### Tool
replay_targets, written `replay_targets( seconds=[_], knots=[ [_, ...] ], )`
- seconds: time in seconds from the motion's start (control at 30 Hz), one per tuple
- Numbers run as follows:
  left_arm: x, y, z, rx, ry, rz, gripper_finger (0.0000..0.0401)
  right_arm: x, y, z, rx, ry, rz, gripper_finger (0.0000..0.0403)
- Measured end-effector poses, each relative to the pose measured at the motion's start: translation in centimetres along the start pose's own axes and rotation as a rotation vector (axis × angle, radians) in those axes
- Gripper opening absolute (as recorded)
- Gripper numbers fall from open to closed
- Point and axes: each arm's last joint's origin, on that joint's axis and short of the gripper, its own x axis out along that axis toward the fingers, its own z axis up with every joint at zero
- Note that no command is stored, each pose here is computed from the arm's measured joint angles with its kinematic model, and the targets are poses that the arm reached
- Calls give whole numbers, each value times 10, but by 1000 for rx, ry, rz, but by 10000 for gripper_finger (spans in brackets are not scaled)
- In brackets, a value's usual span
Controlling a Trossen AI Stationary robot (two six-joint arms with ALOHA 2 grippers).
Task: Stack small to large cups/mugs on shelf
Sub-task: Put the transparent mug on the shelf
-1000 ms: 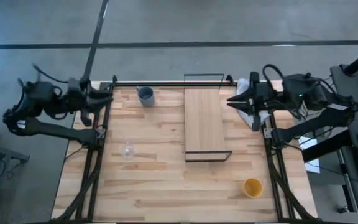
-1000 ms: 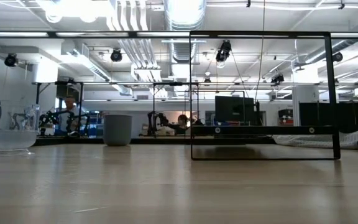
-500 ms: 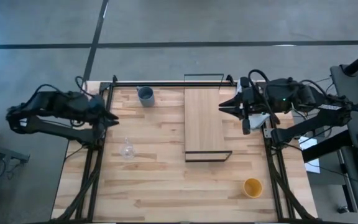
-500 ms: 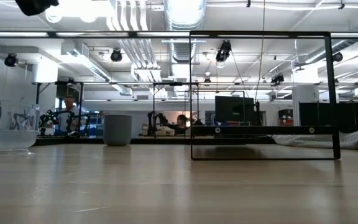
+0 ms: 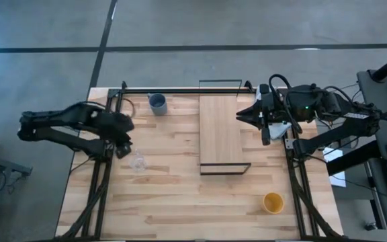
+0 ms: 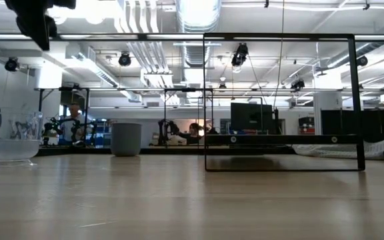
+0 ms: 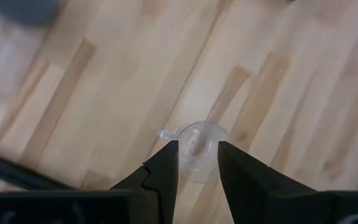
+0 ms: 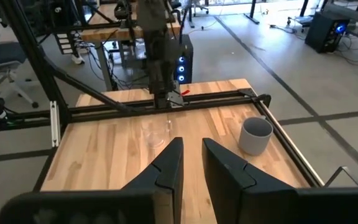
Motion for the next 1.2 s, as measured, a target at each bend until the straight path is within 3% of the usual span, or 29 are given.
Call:
replay_targets(
  seconds=[0.53,0.77,1.2],
  knots=[
    [48,0,-10,2,210,44,98,0,0,-3,-4,28,-3,54],
    [70,2,-17,-74,211,47,98,0,-1,-6,17,60,-7,54],
    [95,7,-28,-73,255,69,98,1,-1,-8,15,73,-8,54]
  ],
)
